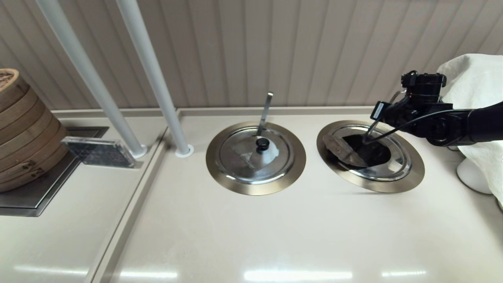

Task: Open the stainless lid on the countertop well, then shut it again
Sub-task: Stir with a spoon

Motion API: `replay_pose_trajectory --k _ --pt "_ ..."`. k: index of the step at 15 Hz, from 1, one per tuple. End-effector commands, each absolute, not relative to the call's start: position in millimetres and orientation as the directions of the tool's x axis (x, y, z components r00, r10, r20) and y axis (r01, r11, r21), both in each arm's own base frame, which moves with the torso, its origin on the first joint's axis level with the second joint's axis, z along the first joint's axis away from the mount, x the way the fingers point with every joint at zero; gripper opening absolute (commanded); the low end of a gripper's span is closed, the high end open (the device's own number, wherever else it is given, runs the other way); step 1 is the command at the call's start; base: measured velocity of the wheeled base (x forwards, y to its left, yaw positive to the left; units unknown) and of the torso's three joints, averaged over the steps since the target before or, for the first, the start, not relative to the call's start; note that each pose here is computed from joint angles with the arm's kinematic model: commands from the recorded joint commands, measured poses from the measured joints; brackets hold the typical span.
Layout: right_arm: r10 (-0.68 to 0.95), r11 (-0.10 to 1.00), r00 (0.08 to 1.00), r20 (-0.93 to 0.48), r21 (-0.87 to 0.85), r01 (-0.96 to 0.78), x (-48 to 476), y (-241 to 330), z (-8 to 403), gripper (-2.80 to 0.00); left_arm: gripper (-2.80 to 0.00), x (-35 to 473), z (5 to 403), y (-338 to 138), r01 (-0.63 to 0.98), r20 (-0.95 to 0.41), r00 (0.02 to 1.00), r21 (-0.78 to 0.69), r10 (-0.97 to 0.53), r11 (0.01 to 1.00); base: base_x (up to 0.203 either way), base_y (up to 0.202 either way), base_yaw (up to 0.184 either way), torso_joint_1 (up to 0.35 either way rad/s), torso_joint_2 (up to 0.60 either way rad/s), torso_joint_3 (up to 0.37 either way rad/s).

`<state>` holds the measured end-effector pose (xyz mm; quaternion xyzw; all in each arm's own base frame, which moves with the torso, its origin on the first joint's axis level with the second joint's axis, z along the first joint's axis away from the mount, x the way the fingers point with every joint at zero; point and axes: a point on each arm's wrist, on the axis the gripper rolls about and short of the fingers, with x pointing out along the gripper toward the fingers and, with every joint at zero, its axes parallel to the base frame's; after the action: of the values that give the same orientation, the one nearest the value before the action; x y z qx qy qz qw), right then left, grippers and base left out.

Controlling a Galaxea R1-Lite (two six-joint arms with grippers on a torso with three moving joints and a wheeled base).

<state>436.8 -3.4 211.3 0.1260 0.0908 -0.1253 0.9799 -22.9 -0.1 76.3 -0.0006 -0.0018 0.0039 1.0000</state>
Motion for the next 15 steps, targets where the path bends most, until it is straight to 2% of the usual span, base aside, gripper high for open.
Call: replay_pose_trajectory --k 1,7,15 --pt "-0.193 0.944 0.969 -0.157 0.240 0.227 416 9 239 -2.80 -2.80 -23 76 0 -0.009 0.003 1.000 -0.002 0.009 1.000 0.000 0.000 0.000 0.000 0.00 0.000" --pt "-0.112 0.970 0.976 -0.185 0.191 0.148 379 26 249 -2.80 -2.80 -23 76 0 -0.009 0.003 1.000 -0.002 0.009 1.000 0.000 0.000 0.000 0.000 0.00 0.000" --pt "-0.229 0.971 0.934 -0.274 0.008 0.241 370 -21 228 -2.80 -2.80 -23 76 0 -0.009 0.003 1.000 -0.002 0.009 1.000 0.000 0.000 0.000 0.000 0.00 0.000"
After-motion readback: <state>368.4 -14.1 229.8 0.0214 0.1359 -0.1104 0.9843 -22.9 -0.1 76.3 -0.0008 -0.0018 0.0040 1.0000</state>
